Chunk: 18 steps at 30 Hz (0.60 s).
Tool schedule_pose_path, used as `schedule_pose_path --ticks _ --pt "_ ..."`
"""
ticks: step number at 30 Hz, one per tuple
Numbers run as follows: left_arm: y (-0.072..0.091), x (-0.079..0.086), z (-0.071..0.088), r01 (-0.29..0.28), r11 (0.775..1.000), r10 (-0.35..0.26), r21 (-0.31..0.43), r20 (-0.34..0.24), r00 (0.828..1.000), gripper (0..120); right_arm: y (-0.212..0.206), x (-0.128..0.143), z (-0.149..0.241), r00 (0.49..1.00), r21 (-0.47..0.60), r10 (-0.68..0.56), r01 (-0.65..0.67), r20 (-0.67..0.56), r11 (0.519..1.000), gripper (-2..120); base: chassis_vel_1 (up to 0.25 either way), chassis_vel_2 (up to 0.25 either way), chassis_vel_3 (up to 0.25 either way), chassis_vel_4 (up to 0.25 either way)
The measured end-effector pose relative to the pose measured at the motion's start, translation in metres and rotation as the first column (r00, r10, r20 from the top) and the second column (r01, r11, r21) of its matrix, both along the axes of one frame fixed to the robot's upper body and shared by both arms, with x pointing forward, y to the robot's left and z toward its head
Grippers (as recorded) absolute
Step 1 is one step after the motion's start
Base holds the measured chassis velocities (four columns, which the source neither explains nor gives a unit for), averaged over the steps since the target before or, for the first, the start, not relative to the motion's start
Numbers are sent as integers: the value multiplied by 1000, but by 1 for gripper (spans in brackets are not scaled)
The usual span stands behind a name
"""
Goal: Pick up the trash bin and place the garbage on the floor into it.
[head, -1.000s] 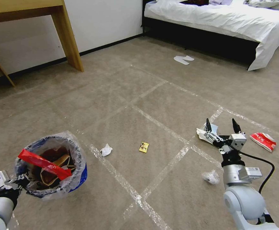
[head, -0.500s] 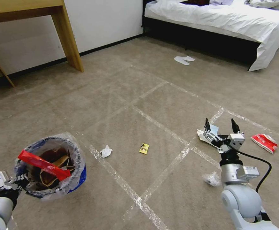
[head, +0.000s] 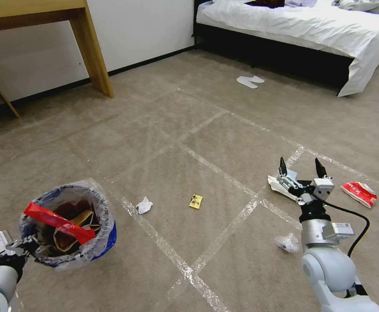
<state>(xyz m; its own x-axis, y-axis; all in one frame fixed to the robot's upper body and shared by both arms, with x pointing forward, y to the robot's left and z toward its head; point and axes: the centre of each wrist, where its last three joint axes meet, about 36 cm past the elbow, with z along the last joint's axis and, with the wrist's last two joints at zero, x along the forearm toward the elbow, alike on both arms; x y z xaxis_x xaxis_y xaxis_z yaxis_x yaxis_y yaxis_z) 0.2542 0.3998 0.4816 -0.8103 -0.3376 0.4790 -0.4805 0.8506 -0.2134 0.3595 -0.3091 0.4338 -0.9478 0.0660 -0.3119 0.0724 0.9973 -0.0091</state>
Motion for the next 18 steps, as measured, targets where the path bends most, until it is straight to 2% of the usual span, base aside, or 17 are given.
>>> schedule_pose_path --ticks 8,9,11,12,13,14,15,17,18 --pt "1 2 -2 -5 1000 5 -3 0 1000 0 -30 12 18 999 -1 -37 37 -7 999 100 0 0 0 0" --pt "1 2 -2 -5 1000 5 -3 -1 1000 0 -33 13 21 999 9 -47 47 -25 999 100 0 0 0 0" --pt "1 2 -5 -9 1000 9 -4 -7 1000 0 -36 14 36 971 59 -138 152 -195 987 100 0 0 0 0" --pt "1 2 -5 -9 1000 9 -4 -7 1000 0 -36 14 36 971 59 -138 152 -195 987 100 0 0 0 0" --pt "0 2 -7 -11 1000 11 -5 -11 1000 0 -35 13 41 927 64 -190 221 -323 973 100 0 0 0 0" --pt "0 1 -8 -12 1000 12 -5 -12 1000 0 -35 12 43 892 62 -210 255 -401 965 100 0 0 0 0" --pt "0 1 -8 -12 1000 12 -5 -12 1000 0 -35 12 43 892 62 -210 255 -401 965 100 0 0 0 0" --pt "1 1 -10 -15 1000 15 -5 -15 1000 0 -38 11 41 738 83 -190 317 -648 945 100 0 0 0 0" --pt "1 1 -10 -15 1000 15 -5 -15 1000 0 -38 11 41 738 83 -190 317 -648 945 100 0 0 0 0"
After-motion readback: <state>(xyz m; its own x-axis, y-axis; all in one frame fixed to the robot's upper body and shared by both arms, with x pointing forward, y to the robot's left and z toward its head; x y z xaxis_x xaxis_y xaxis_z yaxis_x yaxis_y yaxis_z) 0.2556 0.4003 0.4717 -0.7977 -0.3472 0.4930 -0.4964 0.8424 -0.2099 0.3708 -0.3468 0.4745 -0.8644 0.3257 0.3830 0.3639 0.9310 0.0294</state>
